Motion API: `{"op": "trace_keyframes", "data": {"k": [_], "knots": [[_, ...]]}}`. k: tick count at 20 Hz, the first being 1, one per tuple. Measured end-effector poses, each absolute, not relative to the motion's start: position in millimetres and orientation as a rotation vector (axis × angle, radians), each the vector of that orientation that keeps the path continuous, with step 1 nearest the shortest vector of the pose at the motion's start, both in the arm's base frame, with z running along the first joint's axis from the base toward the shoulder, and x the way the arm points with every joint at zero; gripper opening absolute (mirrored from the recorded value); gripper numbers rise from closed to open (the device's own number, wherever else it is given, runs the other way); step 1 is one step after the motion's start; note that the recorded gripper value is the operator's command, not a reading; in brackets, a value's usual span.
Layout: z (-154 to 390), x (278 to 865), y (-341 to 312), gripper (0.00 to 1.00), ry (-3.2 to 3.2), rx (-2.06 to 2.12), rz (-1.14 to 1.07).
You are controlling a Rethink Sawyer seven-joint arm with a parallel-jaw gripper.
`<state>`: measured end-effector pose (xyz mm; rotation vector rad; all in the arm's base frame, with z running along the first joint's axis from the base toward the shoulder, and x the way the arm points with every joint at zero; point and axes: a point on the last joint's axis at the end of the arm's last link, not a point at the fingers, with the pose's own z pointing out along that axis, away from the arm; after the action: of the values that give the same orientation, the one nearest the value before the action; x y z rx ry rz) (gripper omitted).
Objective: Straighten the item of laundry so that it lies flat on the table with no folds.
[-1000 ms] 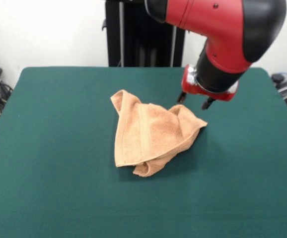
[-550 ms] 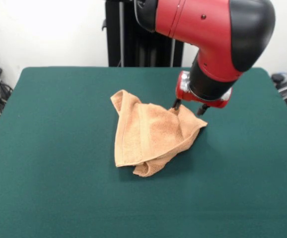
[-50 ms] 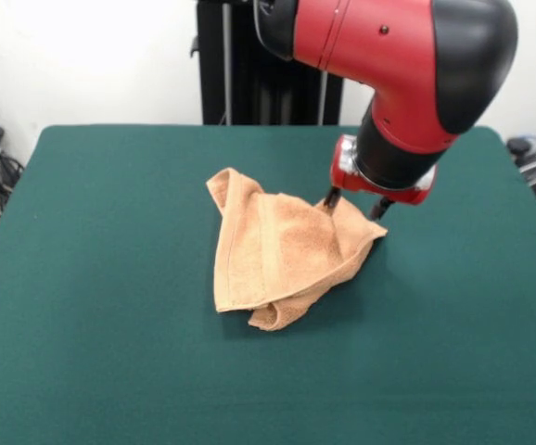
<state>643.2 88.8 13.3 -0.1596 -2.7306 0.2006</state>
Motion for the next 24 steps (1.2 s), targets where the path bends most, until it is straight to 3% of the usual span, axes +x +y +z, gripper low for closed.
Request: {"op": "trace_keyframes", "data": {"k": [24], "knots": [[9.6, 646.2, 89.6, 1.0, -2.759, -0.201, 0.219]]}}
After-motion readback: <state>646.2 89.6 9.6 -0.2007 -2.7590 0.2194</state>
